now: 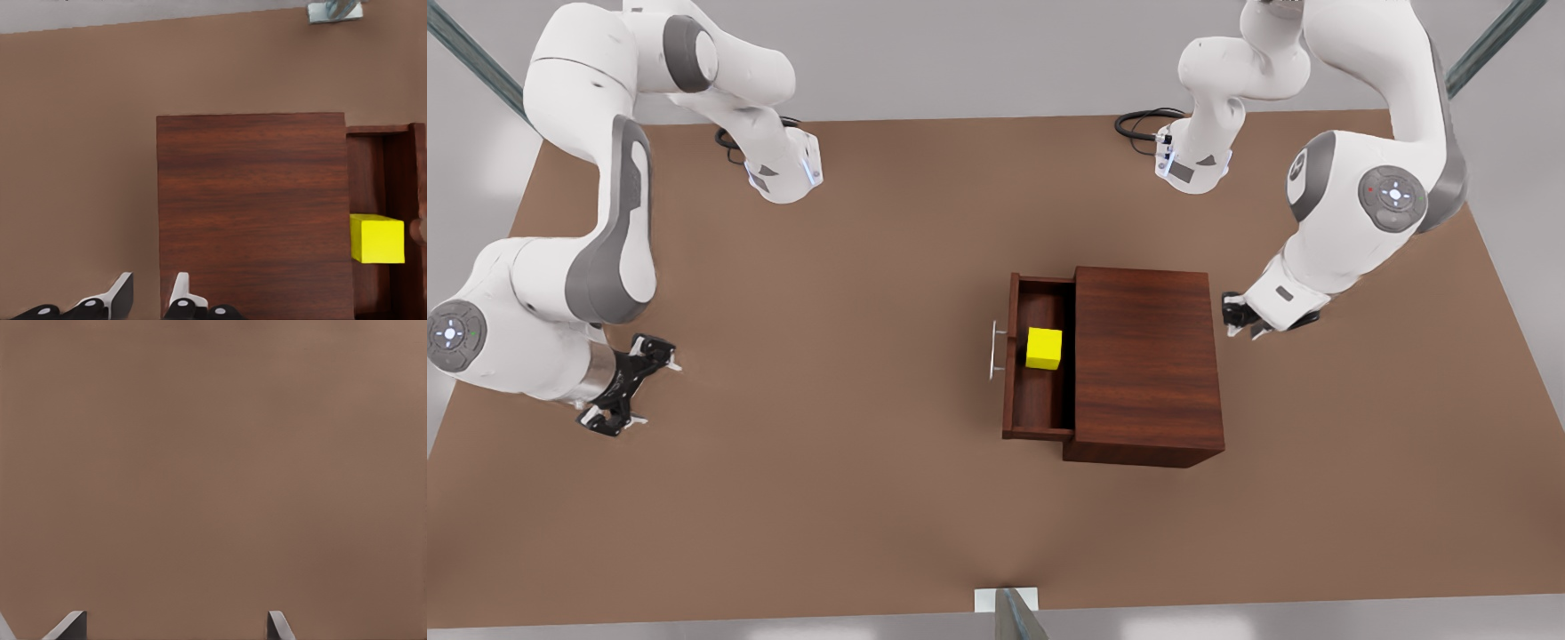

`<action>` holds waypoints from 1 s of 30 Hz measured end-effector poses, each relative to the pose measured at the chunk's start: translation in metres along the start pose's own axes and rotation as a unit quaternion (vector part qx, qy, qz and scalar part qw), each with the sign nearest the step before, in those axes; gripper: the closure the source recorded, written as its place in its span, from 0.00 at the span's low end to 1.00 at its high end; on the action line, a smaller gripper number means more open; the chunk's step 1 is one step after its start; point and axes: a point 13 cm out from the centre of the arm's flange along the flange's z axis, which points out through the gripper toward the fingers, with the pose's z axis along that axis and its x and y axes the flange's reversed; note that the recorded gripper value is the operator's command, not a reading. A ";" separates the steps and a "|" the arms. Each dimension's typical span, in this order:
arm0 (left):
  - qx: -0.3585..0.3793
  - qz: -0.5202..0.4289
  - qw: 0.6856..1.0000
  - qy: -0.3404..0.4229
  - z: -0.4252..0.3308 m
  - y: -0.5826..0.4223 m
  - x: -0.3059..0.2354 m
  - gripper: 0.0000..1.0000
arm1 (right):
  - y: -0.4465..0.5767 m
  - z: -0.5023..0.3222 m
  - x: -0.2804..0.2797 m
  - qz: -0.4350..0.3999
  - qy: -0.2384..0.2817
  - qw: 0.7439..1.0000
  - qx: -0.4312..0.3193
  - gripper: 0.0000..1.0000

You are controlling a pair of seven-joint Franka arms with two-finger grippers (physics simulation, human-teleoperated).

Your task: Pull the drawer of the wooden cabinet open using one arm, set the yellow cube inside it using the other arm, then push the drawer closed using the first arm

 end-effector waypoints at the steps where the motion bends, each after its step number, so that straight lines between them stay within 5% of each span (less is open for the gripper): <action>1: 0.012 -0.010 1.000 0.001 0.000 -0.029 -0.002 1.00 | -0.009 0.009 -0.028 -0.040 -0.012 0.999 0.014 0.00; 7: 0.050 -0.108 0.993 0.011 0.011 -0.216 0.007 1.00 | -0.087 0.098 -0.057 -0.320 -0.052 0.941 0.100 0.00; 12: 0.046 -0.196 0.979 0.020 0.072 -0.363 0.047 1.00 | -0.082 0.103 -0.063 -0.463 -0.042 0.882 0.082 0.00; 23: -0.005 -0.447 0.893 -0.061 0.223 -0.386 0.022 1.00 | -0.066 0.096 -0.067 -0.641 -0.033 0.764 0.063 0.00; 30: -0.008 -0.543 0.836 -0.085 0.251 -0.380 0.020 1.00 | -0.063 0.094 -0.069 -0.702 -0.029 0.709 0.063 0.00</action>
